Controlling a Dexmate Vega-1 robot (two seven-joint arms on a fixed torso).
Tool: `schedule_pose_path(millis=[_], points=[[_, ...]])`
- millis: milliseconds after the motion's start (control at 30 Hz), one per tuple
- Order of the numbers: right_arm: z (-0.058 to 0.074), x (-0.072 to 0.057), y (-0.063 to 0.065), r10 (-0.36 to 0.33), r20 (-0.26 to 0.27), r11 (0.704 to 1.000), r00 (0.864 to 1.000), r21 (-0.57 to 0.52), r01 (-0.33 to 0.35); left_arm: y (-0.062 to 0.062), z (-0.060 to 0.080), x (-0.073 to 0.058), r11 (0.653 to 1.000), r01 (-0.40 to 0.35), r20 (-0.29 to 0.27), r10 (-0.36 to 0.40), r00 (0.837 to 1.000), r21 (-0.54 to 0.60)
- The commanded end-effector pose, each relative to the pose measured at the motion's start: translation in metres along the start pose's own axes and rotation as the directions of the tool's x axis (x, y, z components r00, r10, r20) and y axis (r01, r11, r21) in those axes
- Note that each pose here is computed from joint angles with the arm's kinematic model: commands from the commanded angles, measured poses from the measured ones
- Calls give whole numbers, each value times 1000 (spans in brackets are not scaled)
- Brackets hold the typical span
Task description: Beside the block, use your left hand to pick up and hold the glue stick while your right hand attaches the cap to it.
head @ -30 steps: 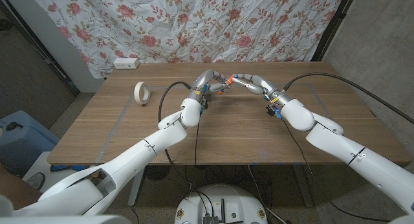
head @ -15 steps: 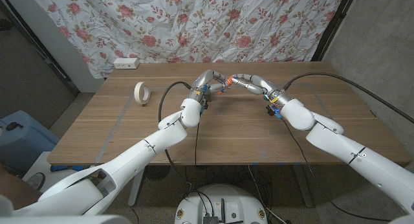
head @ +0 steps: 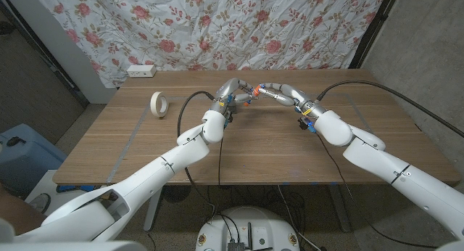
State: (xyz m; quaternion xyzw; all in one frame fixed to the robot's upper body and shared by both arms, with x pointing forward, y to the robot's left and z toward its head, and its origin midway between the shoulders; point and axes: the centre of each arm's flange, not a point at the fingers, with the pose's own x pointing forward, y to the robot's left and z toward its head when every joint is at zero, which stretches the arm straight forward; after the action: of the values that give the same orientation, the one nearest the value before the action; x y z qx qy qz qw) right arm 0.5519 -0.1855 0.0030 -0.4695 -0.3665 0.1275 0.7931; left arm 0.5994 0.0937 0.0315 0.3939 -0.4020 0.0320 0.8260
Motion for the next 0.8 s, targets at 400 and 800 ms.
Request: schedule_pose_path(millis=[400, 800], points=[[1, 3, 2, 37, -9, 999, 999, -16, -37, 1, 1, 2, 1000, -4, 4, 4, 1000, 9], [0, 5, 2, 43, -14, 999, 999, -22, -43, 1, 2, 5, 1000, -18, 19, 17, 1000, 17]])
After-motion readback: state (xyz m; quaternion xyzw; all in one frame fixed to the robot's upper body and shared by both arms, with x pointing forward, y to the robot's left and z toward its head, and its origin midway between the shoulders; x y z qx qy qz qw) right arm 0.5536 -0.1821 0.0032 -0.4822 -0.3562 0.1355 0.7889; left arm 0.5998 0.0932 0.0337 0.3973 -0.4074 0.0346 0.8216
